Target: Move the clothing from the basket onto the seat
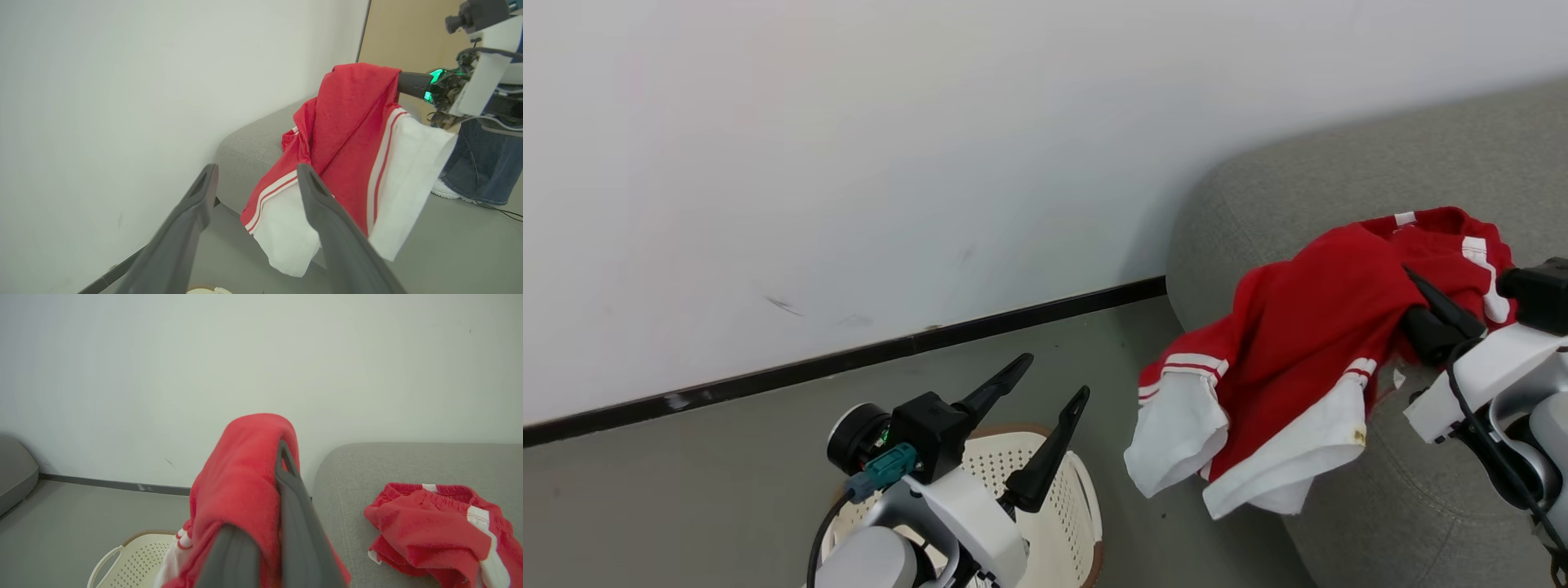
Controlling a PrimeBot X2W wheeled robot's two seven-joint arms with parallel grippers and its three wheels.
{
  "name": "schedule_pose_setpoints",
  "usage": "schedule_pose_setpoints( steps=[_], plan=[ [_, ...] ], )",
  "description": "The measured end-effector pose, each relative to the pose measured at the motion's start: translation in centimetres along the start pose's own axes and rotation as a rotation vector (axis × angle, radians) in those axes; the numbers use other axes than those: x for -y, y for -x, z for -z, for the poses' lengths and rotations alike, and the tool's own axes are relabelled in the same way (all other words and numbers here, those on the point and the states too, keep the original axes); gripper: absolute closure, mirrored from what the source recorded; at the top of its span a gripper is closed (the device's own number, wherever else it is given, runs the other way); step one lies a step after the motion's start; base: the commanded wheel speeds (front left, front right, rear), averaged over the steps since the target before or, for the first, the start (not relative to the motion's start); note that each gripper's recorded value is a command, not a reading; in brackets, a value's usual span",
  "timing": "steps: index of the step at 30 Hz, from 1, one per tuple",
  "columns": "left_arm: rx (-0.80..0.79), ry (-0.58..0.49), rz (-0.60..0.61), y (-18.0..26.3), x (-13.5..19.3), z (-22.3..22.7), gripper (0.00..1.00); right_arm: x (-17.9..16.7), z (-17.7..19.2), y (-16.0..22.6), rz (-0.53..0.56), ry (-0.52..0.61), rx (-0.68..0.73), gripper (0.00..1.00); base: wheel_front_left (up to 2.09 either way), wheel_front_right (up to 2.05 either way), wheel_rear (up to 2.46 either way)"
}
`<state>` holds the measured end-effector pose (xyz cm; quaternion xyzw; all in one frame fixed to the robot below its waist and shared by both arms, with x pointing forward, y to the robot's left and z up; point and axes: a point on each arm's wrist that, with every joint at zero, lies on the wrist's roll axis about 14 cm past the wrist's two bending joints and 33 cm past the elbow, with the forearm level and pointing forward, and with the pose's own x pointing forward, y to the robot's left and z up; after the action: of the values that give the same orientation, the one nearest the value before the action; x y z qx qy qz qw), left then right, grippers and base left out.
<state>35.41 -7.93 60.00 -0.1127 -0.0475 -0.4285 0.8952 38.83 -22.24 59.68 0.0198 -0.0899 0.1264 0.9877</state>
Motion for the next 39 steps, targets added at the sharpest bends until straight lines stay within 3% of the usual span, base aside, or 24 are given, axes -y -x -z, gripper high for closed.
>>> schedule_pose_setpoints(
  steps=[19, 28, 33, 39],
  plan=[
    [-0.017, 0.056, 0.165, -2.3, 5.0, 2.3, 0.0, 6.7, -0.1, 9.9, 0.292, 0.008, 0.009, 1.0, 0.0, 0.0, 0.0],
    [-0.025, 0.075, 0.202, -2.7, 6.3, 3.1, 0.0, 6.9, -0.6, 12.3, 0.34, 0.005, 0.028, 1.0, 0.0, 0.0, 0.0],
    [-0.039, 0.073, 0.176, -2.6, 5.7, 3.9, 0.0, 7.4, -2.4, 12.2, 0.359, 0.009, 0.083, 1.0, 0.0, 0.0, 0.0],
    [-0.053, 0.063, 0.135, -2.2, 4.8, 4.6, 0.0, 9.5, -7.6, 10.9, 0.383, 0.059, 0.177, 1.0, 0.0, 0.0, 0.0]
  ],
)
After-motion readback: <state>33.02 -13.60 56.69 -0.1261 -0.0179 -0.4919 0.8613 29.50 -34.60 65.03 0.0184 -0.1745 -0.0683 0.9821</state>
